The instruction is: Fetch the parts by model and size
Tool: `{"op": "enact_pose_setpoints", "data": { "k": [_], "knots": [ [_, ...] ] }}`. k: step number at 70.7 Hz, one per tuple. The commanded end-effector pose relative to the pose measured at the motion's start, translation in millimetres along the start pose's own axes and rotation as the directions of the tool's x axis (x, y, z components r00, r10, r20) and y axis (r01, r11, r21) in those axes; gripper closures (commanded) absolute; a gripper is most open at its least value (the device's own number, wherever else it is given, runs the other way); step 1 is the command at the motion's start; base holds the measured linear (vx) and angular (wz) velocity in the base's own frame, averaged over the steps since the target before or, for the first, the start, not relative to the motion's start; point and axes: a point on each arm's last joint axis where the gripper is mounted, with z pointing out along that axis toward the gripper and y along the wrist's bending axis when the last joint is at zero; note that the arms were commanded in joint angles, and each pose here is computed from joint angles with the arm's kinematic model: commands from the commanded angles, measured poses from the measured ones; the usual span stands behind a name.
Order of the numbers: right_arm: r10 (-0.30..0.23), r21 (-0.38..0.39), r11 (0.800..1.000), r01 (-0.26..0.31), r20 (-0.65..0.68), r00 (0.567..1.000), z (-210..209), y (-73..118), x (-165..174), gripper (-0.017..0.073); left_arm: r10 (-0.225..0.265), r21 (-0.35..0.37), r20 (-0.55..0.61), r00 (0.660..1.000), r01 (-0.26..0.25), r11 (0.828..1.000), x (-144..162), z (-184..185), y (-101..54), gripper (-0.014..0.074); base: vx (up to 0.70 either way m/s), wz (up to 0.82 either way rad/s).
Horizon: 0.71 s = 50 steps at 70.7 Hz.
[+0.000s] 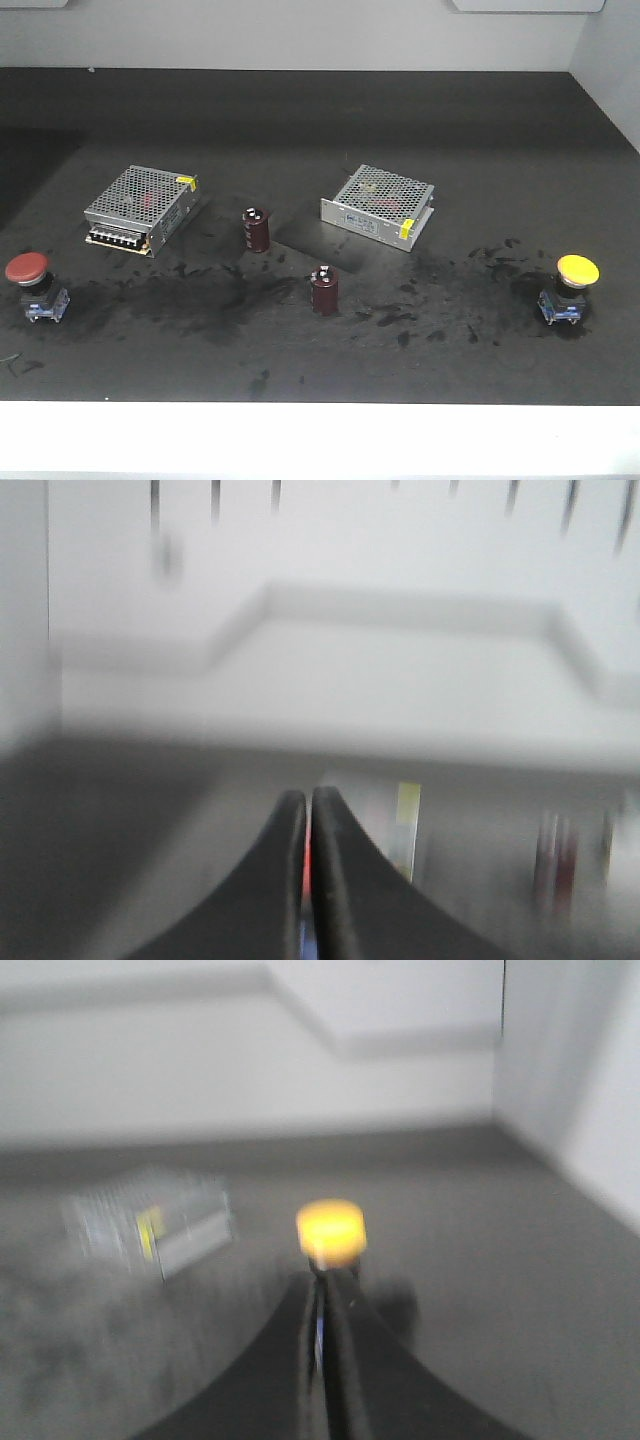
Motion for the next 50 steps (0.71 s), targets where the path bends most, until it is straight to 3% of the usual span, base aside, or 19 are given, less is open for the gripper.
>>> {"op": "enact_pose_setpoints", "data": {
  "k": [1, 17, 32, 41, 50],
  "knots": [
    [-0.013, -0.025, 1.000, 0.020, 0.254, 0.967, -4, 3.2, -30, 0.0565, -0.020, 0.026, 0.231, 0.973, 0.015, 1.000, -26, -3, -2.7, 0.0600, 0.00, 0.00],
    [-0.009, -0.025, 1.000, 0.019, 0.342, 0.940, -2, 6.0, -98, 0.0565, -0.001, 0.031, 0.285, 0.959, -0.008, 0.999, -99, 4, -11.0, 0.0600, 0.00, 0.00],
    [-0.008, -0.028, 0.999, 0.020, 0.395, 0.919, 20, 9.0, -167, 0.0565, 0.001, 0.014, 0.157, 0.988, -0.003, 1.000, -166, 35, -17.9, 0.0600, 0.00, 0.00],
    [-0.009, -0.025, 1.000, 0.019, 0.342, 0.940, 47, 9.4, -185, 0.0565, -0.001, -0.001, 0.033, 0.999, 0.001, 1.000, -182, 63, -19.5, 0.0597, 0.00, 0.00],
    [-0.011, -0.017, 1.000, 0.015, 0.240, 0.971, 74, 8.7, -184, 0.0565, -0.002, -0.015, -0.087, 0.996, 0.000, 1.000, -173, 93, -18.3, 0.0589, 0.00, 0.00]
  ]
}}
